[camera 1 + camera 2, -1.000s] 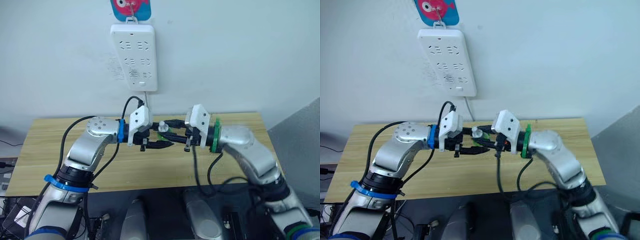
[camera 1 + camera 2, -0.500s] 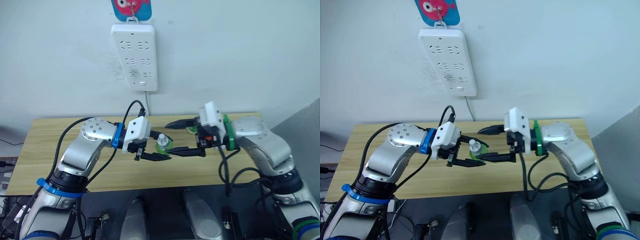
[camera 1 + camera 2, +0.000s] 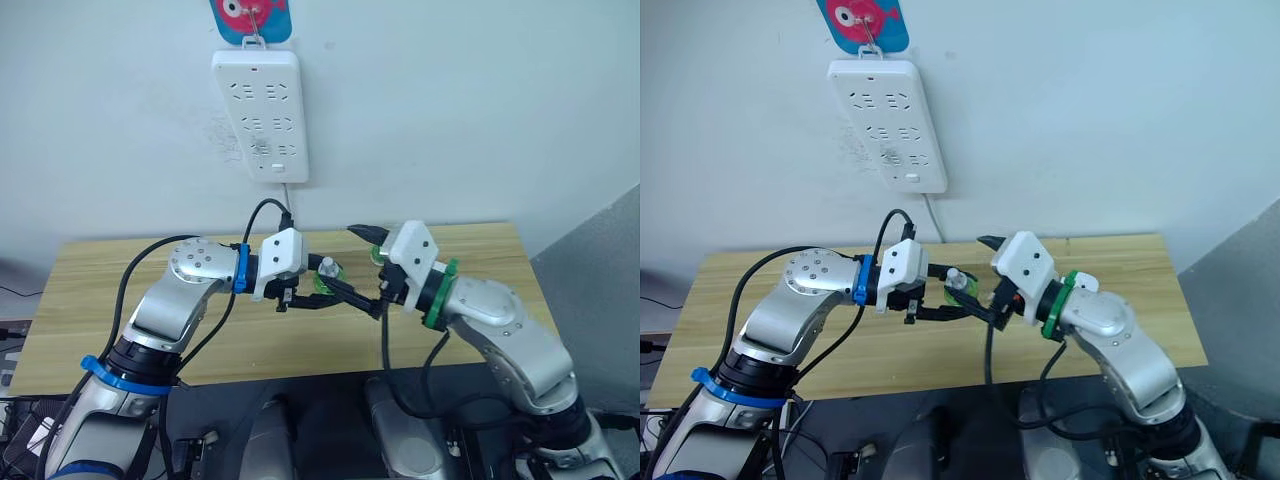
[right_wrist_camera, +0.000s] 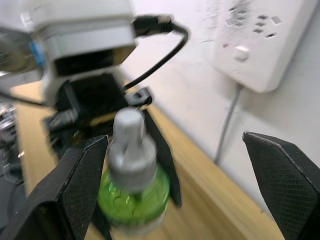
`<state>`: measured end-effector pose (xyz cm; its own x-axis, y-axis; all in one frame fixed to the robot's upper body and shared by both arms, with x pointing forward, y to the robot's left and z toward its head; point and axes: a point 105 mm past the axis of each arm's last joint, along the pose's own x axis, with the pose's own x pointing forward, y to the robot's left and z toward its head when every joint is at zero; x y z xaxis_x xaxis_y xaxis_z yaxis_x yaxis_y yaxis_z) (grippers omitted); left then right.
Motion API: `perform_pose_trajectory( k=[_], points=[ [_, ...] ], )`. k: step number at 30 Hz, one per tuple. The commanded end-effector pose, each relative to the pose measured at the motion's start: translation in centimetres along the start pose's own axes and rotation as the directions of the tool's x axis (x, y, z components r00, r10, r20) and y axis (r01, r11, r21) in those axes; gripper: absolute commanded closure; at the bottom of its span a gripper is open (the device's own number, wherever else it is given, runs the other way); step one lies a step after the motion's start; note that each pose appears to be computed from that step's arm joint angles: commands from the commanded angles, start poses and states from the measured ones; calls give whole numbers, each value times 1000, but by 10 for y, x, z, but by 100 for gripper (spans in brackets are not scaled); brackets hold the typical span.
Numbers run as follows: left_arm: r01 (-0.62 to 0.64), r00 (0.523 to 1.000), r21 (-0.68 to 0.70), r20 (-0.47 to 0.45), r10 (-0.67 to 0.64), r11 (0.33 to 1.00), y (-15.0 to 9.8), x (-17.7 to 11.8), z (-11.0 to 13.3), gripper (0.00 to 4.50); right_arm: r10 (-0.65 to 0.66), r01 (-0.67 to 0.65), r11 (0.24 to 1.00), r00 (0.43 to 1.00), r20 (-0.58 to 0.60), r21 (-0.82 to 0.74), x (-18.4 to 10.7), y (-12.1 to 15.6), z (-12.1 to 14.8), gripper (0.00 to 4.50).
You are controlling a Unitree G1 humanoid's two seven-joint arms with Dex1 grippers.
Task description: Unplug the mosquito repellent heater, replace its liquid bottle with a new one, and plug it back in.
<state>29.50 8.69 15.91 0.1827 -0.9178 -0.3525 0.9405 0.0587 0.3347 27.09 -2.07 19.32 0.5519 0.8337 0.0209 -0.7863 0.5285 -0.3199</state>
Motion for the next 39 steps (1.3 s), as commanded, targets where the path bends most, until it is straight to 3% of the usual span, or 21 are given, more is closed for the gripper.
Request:
perform_pose_trajectory(
  k=[1, 7, 9, 10, 18, 19, 24, 26, 28, 30, 35, 39],
  points=[
    [-45, 999, -24, 10, 45, 999, 6, 2, 5, 222, -4, 5, 1000, 999, 45, -25, -2, 13, 10, 0],
    [-100, 995, -75, 15, 101, 992, 13, 4, 5, 222, -54, 53, 999, 998, 18, 6, -2, 13, -2, 0],
    [-97, 995, -74, 22, 99, 993, 13, 5, 7, 222, -82, 82, 996, 996, 18, 21, 1, 8, -3, 34],
    [-95, 995, -72, 25, 97, 993, 12, 5, 8, 222, -91, 90, 996, 996, 20, 24, 2, 7, -2, 54],
    [-81, 995, -42, 51, 83, 996, 9, 5, 14, 222, -60, 59, 998, 998, 33, 29, 8, 11, 1, 340],
    [-76, 995, -34, 56, 78, 997, 9, 5, 15, 222, -48, 47, 998, 998, 34, 30, 7, 13, 1, 349],
    [-2, 991, -26, 135, 6, 1000, 1, 1, 27, 222, 202, -201, 979, 979, 33, -23, 6, 12, -1, 348],
    [71, 989, 42, 128, -76, 997, -9, -3, 26, 222, 386, -384, 921, 922, 17, -66, 5, 8, -4, 348],
    [137, 987, 151, 64, -148, 979, -19, -6, 16, 222, 509, -509, 854, 860, -34, -106, 7, -2, -8, 348],
    [153, 985, 182, 51, -165, 971, -20, -7, 12, 222, 578, -584, 805, 812, -86, -104, 8, -6, -11, 348],
    [127, 988, 187, 61, -140, 974, -12, -9, 14, 222, 645, -645, 764, 764, -22, -12, 2, 2, 5, 348],
    [108, 993, 120, 40, -113, 987, -8, -11, 9, 222, 589, -587, 808, 808, 11, -54, -7, -9, 15, 212]
  ],
)
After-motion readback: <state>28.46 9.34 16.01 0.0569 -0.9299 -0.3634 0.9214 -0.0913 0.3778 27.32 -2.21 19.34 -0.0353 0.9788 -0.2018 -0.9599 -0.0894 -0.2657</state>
